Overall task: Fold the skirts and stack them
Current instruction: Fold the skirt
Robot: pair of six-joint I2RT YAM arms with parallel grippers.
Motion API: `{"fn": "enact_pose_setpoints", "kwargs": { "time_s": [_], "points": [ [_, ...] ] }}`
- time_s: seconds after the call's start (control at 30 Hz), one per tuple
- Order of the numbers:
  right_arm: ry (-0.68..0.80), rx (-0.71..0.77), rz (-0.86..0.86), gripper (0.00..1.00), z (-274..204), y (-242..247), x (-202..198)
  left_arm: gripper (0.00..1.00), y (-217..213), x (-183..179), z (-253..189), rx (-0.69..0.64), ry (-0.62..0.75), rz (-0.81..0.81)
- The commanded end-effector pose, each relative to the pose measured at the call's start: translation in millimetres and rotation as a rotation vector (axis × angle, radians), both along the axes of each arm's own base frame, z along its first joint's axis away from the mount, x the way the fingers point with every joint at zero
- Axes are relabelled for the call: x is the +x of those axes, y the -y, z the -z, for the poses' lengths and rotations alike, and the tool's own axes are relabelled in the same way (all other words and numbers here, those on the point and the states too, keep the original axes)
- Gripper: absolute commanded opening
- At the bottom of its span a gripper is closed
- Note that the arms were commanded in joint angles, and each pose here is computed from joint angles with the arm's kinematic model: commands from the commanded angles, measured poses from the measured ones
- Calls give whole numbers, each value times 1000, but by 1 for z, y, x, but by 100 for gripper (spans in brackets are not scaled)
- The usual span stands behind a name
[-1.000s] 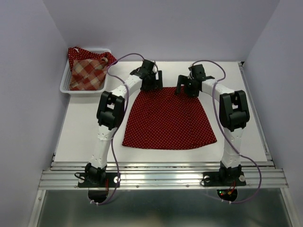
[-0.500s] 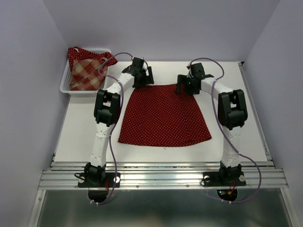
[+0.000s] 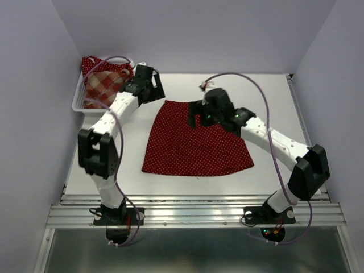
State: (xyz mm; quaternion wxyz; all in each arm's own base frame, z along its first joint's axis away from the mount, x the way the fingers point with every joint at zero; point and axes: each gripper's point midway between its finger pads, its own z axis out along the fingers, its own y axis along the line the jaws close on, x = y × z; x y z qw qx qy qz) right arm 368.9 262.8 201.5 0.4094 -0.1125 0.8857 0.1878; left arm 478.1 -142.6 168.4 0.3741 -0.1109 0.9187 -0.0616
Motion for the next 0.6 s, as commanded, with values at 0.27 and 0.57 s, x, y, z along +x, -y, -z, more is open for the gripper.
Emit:
{"fn": "enact_pose_setpoints", "kwargs": {
  "time_s": [0.27, 0.57],
  "points": [
    [34, -211, -188, 100, 53, -190, -141, 99, -184, -158, -22, 0, 41, -622],
    [16, -441, -189, 100, 141, -255, -139, 99, -222, -179, -19, -62, 38, -709]
  ]
}}
